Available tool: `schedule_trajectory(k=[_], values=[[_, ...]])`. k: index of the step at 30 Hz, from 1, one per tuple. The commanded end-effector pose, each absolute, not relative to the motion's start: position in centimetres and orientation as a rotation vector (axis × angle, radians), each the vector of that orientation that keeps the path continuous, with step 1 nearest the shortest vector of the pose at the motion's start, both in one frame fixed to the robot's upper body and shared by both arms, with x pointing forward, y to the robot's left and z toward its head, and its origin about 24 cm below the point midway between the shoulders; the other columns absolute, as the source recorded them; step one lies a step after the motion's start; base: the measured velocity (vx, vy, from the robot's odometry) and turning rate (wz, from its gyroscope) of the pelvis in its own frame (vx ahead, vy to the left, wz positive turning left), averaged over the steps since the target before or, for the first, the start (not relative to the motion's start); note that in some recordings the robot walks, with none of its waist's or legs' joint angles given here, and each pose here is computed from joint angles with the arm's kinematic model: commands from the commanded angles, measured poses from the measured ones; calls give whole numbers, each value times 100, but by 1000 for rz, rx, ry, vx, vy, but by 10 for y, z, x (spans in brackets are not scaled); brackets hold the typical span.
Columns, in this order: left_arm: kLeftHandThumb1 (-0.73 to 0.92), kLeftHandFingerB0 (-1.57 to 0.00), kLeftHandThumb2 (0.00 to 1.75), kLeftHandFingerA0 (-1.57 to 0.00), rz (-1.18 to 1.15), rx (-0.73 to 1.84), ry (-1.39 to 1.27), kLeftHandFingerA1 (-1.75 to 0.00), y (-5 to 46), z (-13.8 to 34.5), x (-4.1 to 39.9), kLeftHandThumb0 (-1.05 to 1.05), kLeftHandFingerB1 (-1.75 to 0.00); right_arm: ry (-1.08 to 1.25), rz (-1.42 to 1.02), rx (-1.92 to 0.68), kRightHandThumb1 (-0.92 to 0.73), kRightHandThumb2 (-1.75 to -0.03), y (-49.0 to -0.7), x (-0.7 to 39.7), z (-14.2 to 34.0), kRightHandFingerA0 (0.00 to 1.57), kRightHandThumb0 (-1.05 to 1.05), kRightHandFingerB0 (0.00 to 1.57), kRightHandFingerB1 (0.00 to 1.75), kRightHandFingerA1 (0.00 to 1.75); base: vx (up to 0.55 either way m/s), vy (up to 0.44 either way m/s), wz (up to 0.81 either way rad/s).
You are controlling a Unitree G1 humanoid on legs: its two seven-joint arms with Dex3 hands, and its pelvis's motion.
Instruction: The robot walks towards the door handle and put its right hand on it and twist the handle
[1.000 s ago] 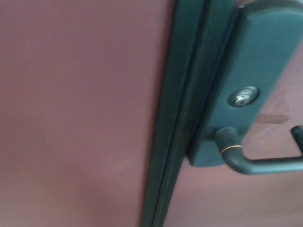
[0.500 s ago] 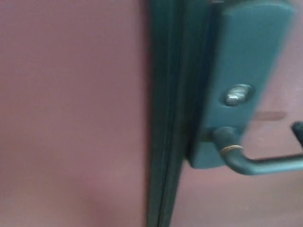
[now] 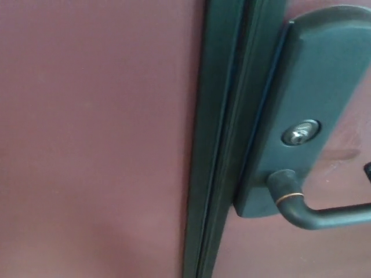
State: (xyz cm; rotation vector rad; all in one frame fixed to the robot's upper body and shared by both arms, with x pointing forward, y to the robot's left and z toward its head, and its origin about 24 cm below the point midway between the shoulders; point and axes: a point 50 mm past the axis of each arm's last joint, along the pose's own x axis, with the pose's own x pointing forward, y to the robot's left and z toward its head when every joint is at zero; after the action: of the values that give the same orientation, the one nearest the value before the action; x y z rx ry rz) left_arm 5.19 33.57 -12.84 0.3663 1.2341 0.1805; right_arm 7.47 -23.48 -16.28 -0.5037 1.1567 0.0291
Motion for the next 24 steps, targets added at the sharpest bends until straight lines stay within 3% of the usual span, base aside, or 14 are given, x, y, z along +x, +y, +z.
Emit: schedule_trajectory(k=[1,2,13,14,15,16,17,18,19,24], values=[[62,-46,58,-63,159,374,1253,-46,334,-130,50,-41,-38,1166,31,-496,-67,-60,-236,75,-163,60,-35,46,37,42,0,0,0],[51,-39,81,-56,158,370,1236,-57,333,-129,59,-47,-50,1150,22,-493,-67,-60,-237,81,-161,60,-35,46,37,42,0,0,0],[51,-39,81,-55,150,375,1177,-56,332,-125,84,-47,-49,1106,16,-503,-67,-60,-241,105,-156,60,-35,45,36,42,0,0,0],[51,-39,81,-55,157,366,1170,-56,332,-125,89,-47,-49,1095,8,-504,-58,-79,-242,111,-154,56,-43,40,46,53,0,0,0],[51,-39,81,-55,155,371,1165,-56,332,-124,91,-47,-49,1086,4,-505,-67,-60,-242,114,-153,62,-35,45,36,42,0,0,0],[51,-39,81,-55,154,373,1164,-56,332,-124,92,-47,-49,1083,3,-505,-67,-60,-243,115,-153,62,-35,45,36,42,0,0,0],[51,-39,81,-55,147,379,1155,-56,332,-123,94,-47,-49,1073,-9,-494,-58,-79,-243,118,-151,56,-43,40,46,53,0,0,0],[51,-39,81,-55,146,380,1154,-56,332,-123,94,-47,-49,1072,-10,-492,-58,-79,-244,119,-151,56,-43,40,46,53,0,0,0],[51,-38,81,-55,130,390,1155,-56,331,-123,95,-47,-49,1054,-32,-474,-67,-60,-244,123,-150,61,-35,45,36,42,0,0,0],[51,-37,80,-54,122,399,1182,-56,330,-125,89,-47,-48,1078,-15,-481,-67,-60,-241,115,-153,62,-35,45,36,42,0,0,0]])
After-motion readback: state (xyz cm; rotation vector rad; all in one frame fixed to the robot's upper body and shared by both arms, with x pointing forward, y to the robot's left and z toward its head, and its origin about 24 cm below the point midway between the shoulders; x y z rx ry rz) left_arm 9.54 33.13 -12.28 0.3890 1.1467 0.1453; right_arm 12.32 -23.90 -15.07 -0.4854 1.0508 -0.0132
